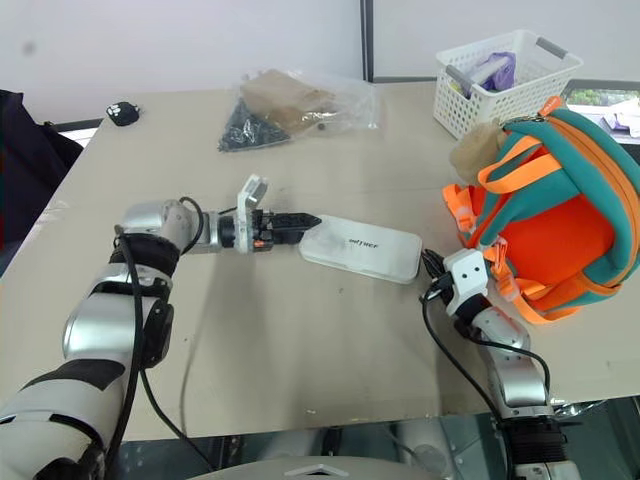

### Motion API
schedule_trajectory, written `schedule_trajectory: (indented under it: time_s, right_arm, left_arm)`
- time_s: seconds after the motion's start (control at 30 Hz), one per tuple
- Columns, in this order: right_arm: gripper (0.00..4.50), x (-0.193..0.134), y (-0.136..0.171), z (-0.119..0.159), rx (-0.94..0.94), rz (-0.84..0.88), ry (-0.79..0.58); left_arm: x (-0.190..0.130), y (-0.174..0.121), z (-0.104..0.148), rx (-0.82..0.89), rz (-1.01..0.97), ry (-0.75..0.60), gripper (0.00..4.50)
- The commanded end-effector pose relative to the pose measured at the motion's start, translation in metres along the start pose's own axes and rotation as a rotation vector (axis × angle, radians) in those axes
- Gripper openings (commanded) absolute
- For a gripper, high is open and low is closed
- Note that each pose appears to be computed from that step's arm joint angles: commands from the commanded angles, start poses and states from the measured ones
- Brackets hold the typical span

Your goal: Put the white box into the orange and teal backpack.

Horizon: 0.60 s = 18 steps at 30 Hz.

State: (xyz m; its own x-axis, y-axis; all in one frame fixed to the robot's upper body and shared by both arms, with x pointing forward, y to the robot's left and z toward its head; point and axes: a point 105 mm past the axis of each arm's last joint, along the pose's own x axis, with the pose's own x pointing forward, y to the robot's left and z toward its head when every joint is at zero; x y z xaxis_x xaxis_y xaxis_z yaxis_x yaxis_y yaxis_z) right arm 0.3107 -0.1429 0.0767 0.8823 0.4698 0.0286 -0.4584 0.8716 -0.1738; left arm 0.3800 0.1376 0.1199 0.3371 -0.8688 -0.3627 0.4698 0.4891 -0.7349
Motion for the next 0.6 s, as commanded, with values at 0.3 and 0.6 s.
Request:
schedule_trajectory:
  time_s: [0.3,0.6]
  right_arm:
    - [0.02,0.014,0.014,0.017,-0.050,0.043,-0.077]
    - [0.00,0.017,0.017,0.018,-0.048,0.060,-0.080]
  left_arm:
    - [0.023,0.004,-0.031,-0.051,-0.031,0.160,4.50]
    - [0.019,-0.003,-0.028,-0.117,-0.106,0.115,2.25]
